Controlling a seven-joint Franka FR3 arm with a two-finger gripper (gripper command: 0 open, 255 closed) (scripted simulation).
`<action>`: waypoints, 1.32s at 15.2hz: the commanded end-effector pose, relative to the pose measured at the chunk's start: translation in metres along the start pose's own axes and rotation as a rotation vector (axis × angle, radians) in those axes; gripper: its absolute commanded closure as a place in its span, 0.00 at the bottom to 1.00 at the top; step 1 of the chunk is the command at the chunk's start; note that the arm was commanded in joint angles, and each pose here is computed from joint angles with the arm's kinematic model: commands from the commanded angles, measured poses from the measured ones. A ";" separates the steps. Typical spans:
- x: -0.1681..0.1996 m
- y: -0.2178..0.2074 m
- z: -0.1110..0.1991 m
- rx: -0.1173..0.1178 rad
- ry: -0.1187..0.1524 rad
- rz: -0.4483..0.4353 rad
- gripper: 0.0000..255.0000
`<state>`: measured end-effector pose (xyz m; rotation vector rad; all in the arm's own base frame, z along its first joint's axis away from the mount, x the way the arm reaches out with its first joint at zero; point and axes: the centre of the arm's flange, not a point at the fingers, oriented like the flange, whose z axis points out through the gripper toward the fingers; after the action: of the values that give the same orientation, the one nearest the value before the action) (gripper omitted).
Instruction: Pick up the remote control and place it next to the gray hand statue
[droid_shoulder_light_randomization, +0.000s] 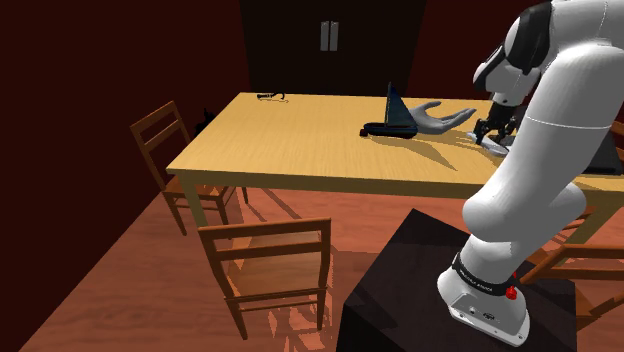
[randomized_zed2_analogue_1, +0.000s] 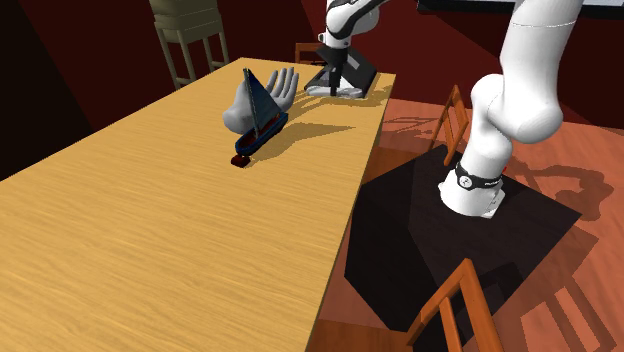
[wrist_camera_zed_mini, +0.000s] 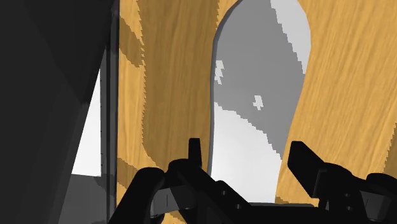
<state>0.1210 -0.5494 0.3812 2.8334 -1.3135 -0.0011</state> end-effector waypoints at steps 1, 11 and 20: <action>0.000 0.001 0.010 0.000 0.001 0.000 1.00; 0.000 0.001 0.035 0.000 0.001 0.000 1.00; 0.000 0.001 0.021 0.000 0.001 0.000 0.00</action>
<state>0.1200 -0.5503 0.3525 2.8326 -1.3135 0.0005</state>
